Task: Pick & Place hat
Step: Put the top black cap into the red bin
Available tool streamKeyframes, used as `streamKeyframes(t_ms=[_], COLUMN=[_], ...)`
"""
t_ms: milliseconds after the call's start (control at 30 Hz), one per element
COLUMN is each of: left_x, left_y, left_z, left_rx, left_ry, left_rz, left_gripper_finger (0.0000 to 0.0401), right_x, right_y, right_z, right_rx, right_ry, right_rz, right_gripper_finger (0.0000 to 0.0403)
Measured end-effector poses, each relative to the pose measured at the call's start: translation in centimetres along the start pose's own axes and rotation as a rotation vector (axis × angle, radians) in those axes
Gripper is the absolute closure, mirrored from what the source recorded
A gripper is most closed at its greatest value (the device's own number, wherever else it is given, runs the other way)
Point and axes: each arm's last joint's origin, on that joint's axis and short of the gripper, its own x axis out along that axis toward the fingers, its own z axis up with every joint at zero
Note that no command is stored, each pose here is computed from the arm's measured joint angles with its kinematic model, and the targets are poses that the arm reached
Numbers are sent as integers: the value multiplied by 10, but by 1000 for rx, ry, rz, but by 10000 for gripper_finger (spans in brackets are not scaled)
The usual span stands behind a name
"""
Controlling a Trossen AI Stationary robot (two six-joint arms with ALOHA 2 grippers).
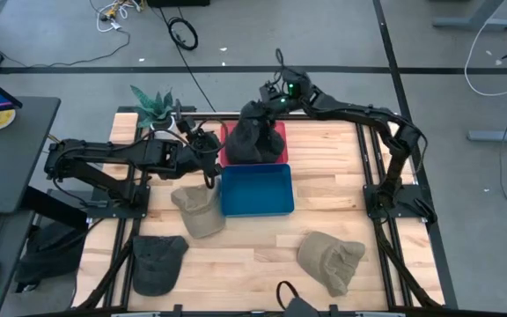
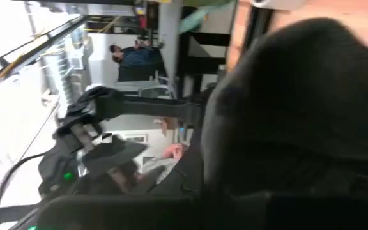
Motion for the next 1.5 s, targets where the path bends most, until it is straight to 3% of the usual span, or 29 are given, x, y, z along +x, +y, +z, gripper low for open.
streamKeyframes(t_ms=[400, 600, 933, 1200, 1500], left_x=[0, 0, 0, 0, 0], left_y=[0, 0, -1, -1, -2], left_z=[-3, -3, -2, -1, 1], left_rx=[11, 9, -15, -26, -48], left_ry=[22, 19, 19, 10, -8], left_rz=[-13, -18, -44, -46, -65], left_gripper_finger=[270, 270, 270, 270, 270], right_x=[24, 25, 18, 14, 7], right_y=[-47, -54, -85, -94, -98], right_z=[16, 18, 11, 5, -6], right_rx=[49, 16, -93, -117, -289], right_ry=[-49, -89, -143, -185, -198], right_rz=[-42, -80, -435, -616, -897], right_gripper_finger=[403, 403, 402, 400, 400])
